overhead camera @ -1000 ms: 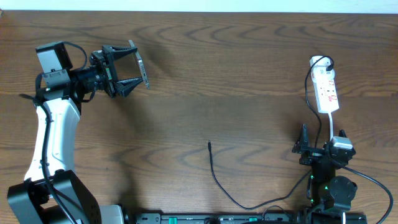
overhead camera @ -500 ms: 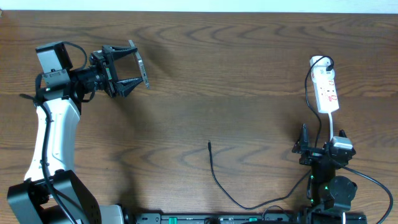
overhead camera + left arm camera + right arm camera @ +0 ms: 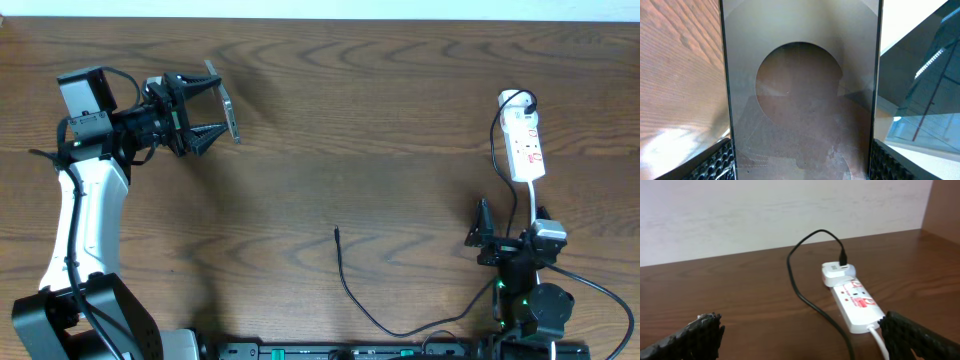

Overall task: Plug charger to phone and switch on socket
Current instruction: 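Move the right gripper toward the phone held by the left gripper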

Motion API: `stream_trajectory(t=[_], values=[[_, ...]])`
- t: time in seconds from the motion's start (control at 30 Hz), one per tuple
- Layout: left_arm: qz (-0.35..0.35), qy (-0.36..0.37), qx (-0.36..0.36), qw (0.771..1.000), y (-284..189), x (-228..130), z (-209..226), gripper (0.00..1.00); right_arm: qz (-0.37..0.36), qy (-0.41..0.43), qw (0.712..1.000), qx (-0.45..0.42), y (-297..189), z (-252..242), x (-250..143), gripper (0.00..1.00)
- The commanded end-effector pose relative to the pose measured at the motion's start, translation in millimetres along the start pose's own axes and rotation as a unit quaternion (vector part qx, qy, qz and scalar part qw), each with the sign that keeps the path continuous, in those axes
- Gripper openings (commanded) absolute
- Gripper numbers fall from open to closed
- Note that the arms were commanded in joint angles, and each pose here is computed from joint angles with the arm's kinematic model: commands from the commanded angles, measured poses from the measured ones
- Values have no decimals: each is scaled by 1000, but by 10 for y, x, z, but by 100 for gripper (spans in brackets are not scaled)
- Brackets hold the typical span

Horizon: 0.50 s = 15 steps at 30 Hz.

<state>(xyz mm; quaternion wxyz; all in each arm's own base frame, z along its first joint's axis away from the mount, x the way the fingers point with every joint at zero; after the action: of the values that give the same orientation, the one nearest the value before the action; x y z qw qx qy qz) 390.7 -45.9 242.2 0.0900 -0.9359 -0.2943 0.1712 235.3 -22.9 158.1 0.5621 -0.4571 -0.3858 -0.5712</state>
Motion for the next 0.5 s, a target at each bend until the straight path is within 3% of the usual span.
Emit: stream_trajectory(t=[0.0,0.27,0.37,0.47], values=[[-3,43,-8,999,-46,-42,-92,7,16,3,999,36,-15,149,33,99],[-10,47,-4,999,-45,-17,-78,7,105,-18,992,66,144,414,404,99],[-16,47,-1,999,-46,3,-70,8,171,1,978,117,337,633,472,99],[-18,46,0,999,-46,9,-67,8,260,45,939,222,554,1019,514,99]])
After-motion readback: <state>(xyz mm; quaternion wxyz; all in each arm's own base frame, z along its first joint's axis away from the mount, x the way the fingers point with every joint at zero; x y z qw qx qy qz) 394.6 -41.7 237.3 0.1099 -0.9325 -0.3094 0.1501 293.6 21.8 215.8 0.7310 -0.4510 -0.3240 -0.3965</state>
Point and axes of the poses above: each gripper's point midway between its finger pads, its own y axis out along the fingers, its own z axis along the line the jaws close on, x = y × z, the point moved 1 cm from there along -y, back along the fingers, and after that the axes turned 9 degrees about y, right-handed, at the moved point
